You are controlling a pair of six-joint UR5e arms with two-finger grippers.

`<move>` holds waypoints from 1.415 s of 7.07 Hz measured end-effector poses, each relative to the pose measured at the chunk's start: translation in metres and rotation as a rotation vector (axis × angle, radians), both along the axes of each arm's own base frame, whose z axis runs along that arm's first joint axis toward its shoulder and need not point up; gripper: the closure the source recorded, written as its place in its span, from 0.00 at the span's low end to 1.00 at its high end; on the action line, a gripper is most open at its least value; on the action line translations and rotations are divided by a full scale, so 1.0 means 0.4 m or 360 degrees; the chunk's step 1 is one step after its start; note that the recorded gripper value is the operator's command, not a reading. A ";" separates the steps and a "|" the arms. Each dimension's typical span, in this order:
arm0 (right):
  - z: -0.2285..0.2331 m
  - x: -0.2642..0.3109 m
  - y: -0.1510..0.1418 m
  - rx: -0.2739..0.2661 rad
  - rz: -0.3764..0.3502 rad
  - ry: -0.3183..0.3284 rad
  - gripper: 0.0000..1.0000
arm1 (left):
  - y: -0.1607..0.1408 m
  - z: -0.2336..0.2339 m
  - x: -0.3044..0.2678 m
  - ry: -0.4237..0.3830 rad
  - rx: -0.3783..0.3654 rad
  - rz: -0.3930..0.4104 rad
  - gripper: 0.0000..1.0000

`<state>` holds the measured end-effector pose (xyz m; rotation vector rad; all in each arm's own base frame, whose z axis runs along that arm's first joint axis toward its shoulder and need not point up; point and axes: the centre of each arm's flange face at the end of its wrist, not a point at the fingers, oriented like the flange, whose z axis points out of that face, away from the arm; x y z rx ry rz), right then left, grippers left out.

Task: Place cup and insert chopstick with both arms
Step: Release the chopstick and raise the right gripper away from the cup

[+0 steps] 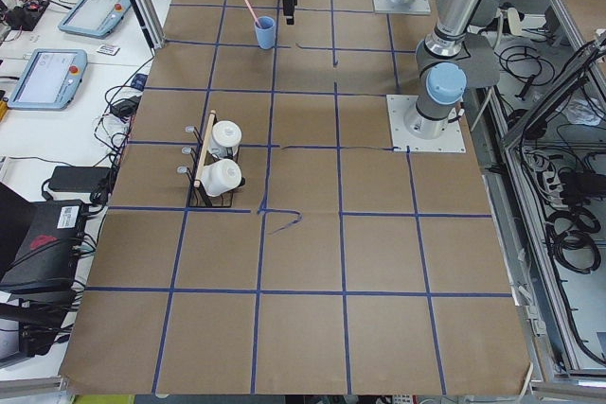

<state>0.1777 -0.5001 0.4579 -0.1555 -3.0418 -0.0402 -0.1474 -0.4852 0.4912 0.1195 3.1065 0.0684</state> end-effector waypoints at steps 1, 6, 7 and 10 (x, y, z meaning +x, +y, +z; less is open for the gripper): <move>0.005 -0.056 0.003 0.0057 0.0016 -0.0005 0.00 | 0.000 0.000 0.000 -0.0001 0.0000 0.0000 0.00; 0.042 -0.106 0.032 0.0087 0.0019 -0.0115 0.00 | 0.011 -0.005 0.001 -0.0004 0.0008 0.0000 0.00; 0.039 -0.105 0.033 0.0094 0.0017 -0.0120 0.00 | 0.012 -0.007 0.001 -0.0005 0.0011 0.0000 0.00; 0.041 -0.109 0.032 0.0082 0.0012 -0.0123 0.00 | 0.015 -0.006 0.002 -0.0008 0.0010 0.0000 0.00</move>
